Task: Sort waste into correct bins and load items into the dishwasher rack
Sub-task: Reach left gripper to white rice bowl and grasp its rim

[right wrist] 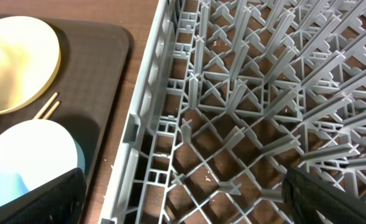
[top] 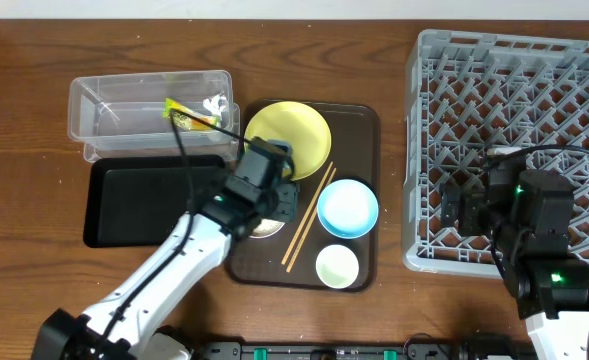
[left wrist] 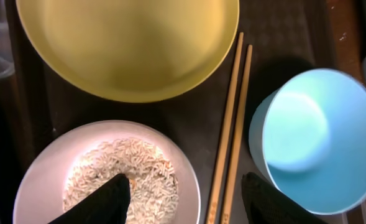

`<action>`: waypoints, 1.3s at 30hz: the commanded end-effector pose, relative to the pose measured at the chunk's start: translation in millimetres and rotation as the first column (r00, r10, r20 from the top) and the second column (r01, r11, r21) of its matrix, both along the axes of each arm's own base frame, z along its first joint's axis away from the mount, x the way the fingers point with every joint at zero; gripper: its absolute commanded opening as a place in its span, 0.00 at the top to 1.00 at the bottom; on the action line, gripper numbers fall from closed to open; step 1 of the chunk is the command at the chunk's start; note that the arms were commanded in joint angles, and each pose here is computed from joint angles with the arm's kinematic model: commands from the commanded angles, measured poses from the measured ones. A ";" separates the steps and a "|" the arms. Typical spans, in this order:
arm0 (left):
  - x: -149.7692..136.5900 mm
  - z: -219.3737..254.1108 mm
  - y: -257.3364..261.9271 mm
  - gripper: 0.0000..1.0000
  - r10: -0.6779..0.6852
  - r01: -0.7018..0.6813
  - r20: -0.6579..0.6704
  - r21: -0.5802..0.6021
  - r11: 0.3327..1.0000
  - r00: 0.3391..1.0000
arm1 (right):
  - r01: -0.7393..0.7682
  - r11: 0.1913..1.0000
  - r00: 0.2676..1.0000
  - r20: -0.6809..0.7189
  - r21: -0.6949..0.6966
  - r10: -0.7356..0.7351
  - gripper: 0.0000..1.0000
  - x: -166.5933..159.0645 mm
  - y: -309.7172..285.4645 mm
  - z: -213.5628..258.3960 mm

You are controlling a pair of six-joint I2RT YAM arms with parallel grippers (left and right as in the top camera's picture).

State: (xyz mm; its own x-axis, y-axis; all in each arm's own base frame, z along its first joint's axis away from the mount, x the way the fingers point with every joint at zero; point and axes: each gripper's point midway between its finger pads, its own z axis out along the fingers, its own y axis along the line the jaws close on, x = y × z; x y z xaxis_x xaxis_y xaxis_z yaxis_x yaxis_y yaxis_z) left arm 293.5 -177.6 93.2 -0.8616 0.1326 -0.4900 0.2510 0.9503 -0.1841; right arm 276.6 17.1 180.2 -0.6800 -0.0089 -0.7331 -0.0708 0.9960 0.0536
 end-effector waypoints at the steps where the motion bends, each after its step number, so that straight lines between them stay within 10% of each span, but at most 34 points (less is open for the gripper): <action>1: 8.7 -11.1 4.8 0.39 0.021 -0.023 0.021 0.103 0.994 1.000 | -0.003 1.000 1.000 0.021 0.016 0.003 0.01 1.6 3.3 8.9; 15: 14.0 -52.5 -2.4 0.41 0.015 -0.008 -0.043 0.143 0.990 0.999 | -0.003 1.000 1.000 0.021 0.016 0.003 0.01 1.5 3.3 8.9; 39: -3.8 -70.2 -21.6 0.75 -0.055 0.070 -0.102 0.150 0.986 0.993 | -0.003 1.000 1.000 0.018 0.016 0.003 0.01 1.0 3.3 8.3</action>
